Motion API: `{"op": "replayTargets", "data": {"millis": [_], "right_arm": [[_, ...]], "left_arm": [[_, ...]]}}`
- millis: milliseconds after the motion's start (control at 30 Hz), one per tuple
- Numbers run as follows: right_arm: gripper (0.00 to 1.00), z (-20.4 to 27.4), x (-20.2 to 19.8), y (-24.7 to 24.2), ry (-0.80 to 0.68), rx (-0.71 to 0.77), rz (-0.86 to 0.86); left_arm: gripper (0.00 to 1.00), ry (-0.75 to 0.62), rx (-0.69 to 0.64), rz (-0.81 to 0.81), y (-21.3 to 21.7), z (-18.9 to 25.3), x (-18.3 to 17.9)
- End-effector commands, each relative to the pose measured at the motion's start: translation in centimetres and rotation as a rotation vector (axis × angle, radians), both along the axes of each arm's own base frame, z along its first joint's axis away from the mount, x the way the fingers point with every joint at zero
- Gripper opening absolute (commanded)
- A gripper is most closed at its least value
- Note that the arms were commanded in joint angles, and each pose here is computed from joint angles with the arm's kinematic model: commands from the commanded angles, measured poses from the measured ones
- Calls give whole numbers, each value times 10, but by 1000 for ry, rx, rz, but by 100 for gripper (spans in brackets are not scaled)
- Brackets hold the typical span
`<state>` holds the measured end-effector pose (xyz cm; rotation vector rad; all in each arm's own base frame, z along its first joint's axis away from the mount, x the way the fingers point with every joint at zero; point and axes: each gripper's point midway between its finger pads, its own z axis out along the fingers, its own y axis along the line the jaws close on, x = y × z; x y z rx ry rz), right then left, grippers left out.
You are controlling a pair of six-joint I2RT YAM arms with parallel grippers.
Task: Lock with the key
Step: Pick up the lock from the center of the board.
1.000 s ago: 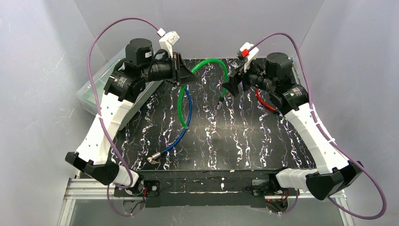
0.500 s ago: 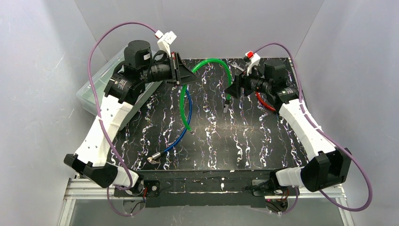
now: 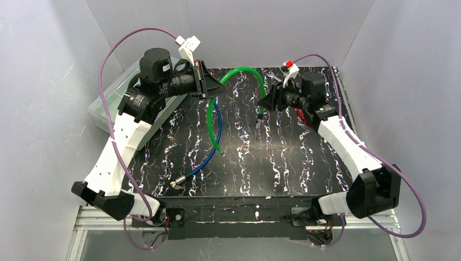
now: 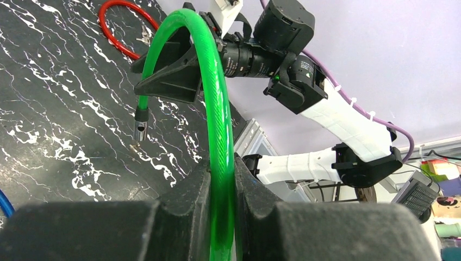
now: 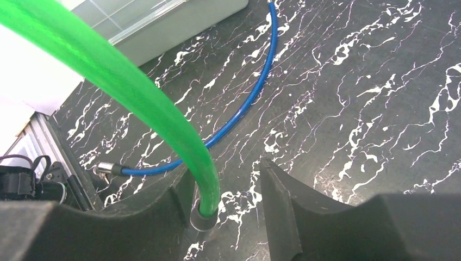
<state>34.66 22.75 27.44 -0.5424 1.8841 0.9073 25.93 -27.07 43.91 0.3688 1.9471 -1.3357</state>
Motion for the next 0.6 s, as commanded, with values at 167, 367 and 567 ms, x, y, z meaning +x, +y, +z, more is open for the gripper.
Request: {"op": "replayTargets", "data": {"millis": [167, 367, 567], "right_arm": [[44, 1, 0, 8, -15, 34, -6], [13, 2, 2, 9, -17, 40, -9], [1, 38, 3, 16, -52, 101, 21]], "left_arm": [[0, -121, -80, 17, 7, 37, -10], [0, -114, -92, 10, 6, 36, -11], [5, -158, -30, -11, 11, 15, -16]]}}
